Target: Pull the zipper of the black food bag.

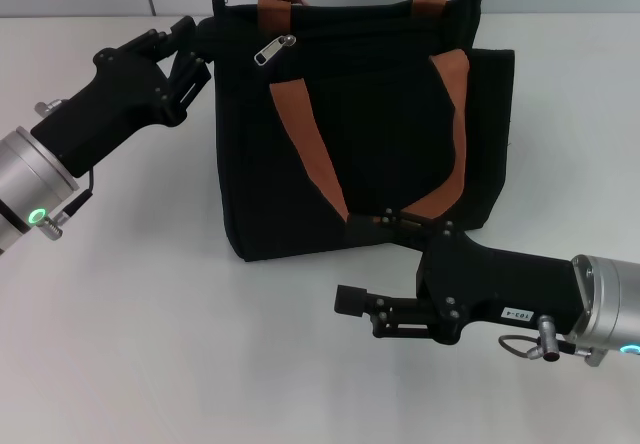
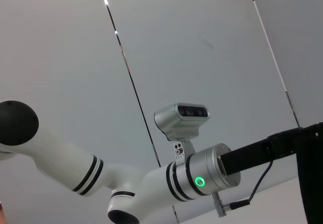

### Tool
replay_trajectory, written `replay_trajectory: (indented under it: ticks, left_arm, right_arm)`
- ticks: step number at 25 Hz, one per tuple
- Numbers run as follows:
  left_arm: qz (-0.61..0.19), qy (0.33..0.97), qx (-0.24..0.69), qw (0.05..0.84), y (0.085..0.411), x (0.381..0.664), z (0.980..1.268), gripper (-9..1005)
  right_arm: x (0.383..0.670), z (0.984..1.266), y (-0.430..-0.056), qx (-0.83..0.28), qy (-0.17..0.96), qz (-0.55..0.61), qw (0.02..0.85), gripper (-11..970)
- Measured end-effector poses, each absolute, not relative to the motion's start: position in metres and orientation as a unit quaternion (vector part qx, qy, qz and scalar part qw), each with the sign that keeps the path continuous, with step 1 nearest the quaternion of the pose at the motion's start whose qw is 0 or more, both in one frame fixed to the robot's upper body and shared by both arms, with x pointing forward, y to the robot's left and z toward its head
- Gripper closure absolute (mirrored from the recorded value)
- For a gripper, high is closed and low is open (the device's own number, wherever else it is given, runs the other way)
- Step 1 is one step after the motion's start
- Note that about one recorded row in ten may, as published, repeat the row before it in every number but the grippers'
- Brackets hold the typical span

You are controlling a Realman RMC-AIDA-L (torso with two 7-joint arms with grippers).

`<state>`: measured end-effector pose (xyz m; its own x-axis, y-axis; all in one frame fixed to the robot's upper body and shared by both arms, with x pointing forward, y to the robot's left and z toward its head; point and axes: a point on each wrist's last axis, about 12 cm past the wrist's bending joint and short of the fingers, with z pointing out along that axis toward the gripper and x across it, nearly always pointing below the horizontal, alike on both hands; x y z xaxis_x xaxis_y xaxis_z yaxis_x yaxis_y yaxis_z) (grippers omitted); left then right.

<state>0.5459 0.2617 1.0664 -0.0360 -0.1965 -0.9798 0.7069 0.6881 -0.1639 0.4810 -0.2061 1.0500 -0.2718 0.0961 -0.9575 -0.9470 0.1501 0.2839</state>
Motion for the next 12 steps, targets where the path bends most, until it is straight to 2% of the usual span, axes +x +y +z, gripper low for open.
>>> replay_trajectory:
  ticks: [6, 10, 12]
  left_arm:
    - [-0.368, 0.647, 0.175, 0.644, 0.2619, 0.5460, 1.0653, 723]
    - [-0.427, 0.664, 0.139, 0.598, 0.2613, 0.5522, 1.0715, 909]
    - [-0.444, 0.668, 0.134, 0.582, 0.2611, 0.5544, 1.0751, 942]
  right_arm:
    - [0.4805, 1.0500, -0.2064, -0.363, 0.585, 0.542, 0.482, 135]
    - [0.4800, 1.0504, -0.2063, -0.363, 0.584, 0.544, 0.482, 135]
    - [0.4795, 1.0504, -0.2065, -0.363, 0.583, 0.544, 0.482, 135]
